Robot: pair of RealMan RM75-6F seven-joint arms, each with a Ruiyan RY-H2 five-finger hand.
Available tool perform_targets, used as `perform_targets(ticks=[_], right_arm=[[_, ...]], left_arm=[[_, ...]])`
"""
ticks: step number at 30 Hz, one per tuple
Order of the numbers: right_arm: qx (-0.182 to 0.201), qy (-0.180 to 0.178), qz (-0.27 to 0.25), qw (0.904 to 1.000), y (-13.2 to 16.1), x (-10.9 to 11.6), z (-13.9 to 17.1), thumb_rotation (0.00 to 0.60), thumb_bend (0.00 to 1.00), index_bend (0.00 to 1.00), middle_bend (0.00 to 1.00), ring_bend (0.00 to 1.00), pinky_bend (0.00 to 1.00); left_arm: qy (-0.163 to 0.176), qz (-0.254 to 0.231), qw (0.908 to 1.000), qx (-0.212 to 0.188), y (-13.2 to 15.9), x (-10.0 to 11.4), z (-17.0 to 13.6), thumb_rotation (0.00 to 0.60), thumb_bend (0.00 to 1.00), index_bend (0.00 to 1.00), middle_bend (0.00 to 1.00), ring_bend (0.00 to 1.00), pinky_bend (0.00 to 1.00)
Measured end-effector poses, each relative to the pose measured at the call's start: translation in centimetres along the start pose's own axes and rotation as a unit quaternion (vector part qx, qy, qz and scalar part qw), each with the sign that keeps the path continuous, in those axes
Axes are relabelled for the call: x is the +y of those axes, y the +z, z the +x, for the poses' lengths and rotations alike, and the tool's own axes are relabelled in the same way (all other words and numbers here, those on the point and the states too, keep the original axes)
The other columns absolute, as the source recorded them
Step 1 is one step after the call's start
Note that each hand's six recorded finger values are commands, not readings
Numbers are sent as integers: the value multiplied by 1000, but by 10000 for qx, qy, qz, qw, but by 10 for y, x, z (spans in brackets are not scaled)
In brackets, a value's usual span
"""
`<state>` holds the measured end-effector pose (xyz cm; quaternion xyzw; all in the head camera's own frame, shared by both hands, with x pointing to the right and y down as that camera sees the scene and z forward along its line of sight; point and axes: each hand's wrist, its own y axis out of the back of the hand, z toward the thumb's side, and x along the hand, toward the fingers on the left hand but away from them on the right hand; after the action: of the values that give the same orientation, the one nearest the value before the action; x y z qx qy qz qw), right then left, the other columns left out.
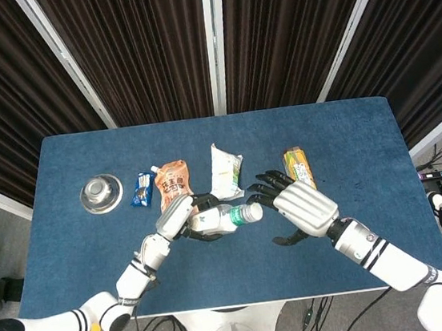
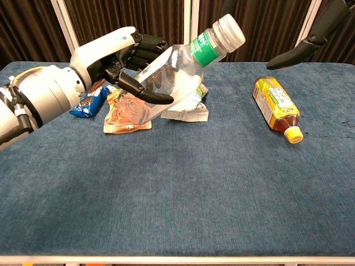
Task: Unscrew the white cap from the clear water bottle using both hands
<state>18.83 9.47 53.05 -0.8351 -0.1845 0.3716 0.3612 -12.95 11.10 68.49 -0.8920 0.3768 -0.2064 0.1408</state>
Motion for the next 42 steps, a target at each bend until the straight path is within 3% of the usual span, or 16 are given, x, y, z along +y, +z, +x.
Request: perform_targets(ticks=[8, 19, 42], right_arm=[[99, -41, 20, 9999, 6, 1, -2, 600, 86, 246, 128, 0, 35], [-256, -33, -77, 9996, -15, 0, -2, 600, 86, 246, 129, 0, 34], [-122, -80, -32, 9999, -7, 0, -4, 600, 96, 246, 130, 0, 34]], left_arm=[[-24, 6, 10000, 19, -1, -3, -1, 600, 163, 627, 593, 544, 539], [20, 23, 10000, -18, 1, 0, -4, 600, 162, 627, 592, 544, 539], [7, 37, 10000, -22, 2, -1, -2, 600, 162, 627, 591, 544, 539]])
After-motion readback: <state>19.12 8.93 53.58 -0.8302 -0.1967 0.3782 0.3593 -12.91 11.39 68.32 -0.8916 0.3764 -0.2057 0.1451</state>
